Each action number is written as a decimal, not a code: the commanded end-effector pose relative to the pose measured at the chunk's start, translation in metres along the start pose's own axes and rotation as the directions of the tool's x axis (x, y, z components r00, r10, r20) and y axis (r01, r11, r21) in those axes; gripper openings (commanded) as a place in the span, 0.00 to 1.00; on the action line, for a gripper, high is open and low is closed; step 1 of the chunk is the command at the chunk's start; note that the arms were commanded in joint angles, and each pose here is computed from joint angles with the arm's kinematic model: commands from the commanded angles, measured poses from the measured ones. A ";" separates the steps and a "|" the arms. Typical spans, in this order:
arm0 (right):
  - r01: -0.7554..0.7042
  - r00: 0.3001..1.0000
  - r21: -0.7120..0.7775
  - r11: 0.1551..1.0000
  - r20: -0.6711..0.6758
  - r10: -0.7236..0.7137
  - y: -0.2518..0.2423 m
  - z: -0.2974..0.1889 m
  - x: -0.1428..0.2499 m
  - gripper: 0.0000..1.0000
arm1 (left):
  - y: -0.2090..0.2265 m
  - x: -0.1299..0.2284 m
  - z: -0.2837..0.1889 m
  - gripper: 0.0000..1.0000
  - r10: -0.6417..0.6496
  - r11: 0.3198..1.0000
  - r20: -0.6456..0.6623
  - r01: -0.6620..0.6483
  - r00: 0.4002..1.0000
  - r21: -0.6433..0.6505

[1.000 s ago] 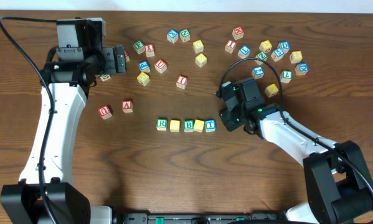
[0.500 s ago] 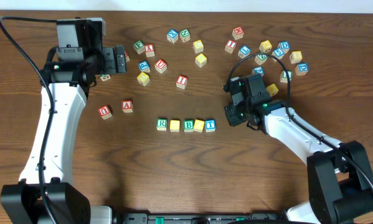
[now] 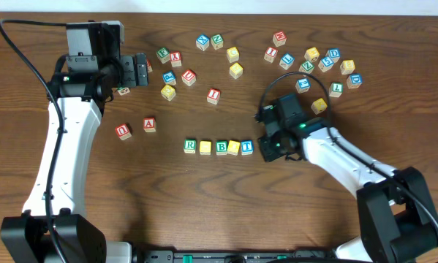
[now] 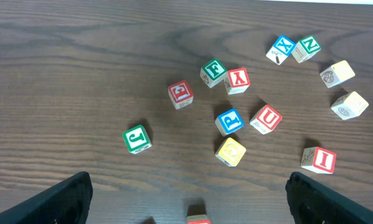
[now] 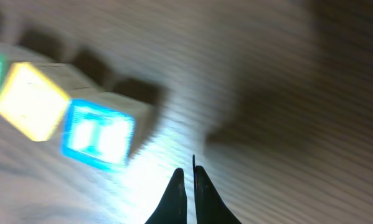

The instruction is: Spell out ROBOT

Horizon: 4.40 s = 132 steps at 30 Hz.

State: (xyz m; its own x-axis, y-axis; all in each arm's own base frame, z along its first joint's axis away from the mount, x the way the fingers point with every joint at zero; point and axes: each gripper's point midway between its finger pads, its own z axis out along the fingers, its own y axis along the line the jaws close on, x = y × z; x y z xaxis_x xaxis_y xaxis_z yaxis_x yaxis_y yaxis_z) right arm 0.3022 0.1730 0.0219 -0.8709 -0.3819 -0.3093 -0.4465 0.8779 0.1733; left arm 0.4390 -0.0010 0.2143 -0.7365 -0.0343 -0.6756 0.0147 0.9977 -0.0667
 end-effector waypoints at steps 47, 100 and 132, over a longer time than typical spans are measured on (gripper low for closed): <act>0.051 0.971 -0.045 0.998 0.238 -0.039 0.003 -0.021 -0.062 0.01 | -0.003 -0.008 -0.009 0.98 0.007 1.000 0.029 -0.008 1.000 0.012; 0.216 0.939 -0.197 0.956 0.310 -0.148 0.052 0.011 -0.083 0.01 | -0.003 -0.008 -0.009 0.98 0.007 1.000 0.029 -0.008 1.000 0.012; 0.241 0.950 -0.234 0.942 0.255 -0.179 0.075 0.017 -0.066 0.01 | -0.003 -0.008 -0.009 0.98 0.007 1.000 0.029 -0.008 1.000 0.012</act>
State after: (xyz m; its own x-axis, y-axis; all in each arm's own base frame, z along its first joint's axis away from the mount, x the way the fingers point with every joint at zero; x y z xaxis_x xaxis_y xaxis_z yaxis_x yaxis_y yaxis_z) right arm 0.3261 0.2659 0.0367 -0.6979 -0.4474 -0.5592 -0.6761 0.6692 0.3083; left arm 0.4390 -0.0010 0.2143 -0.7365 -0.0343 -0.6756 0.0147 0.9977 -0.0667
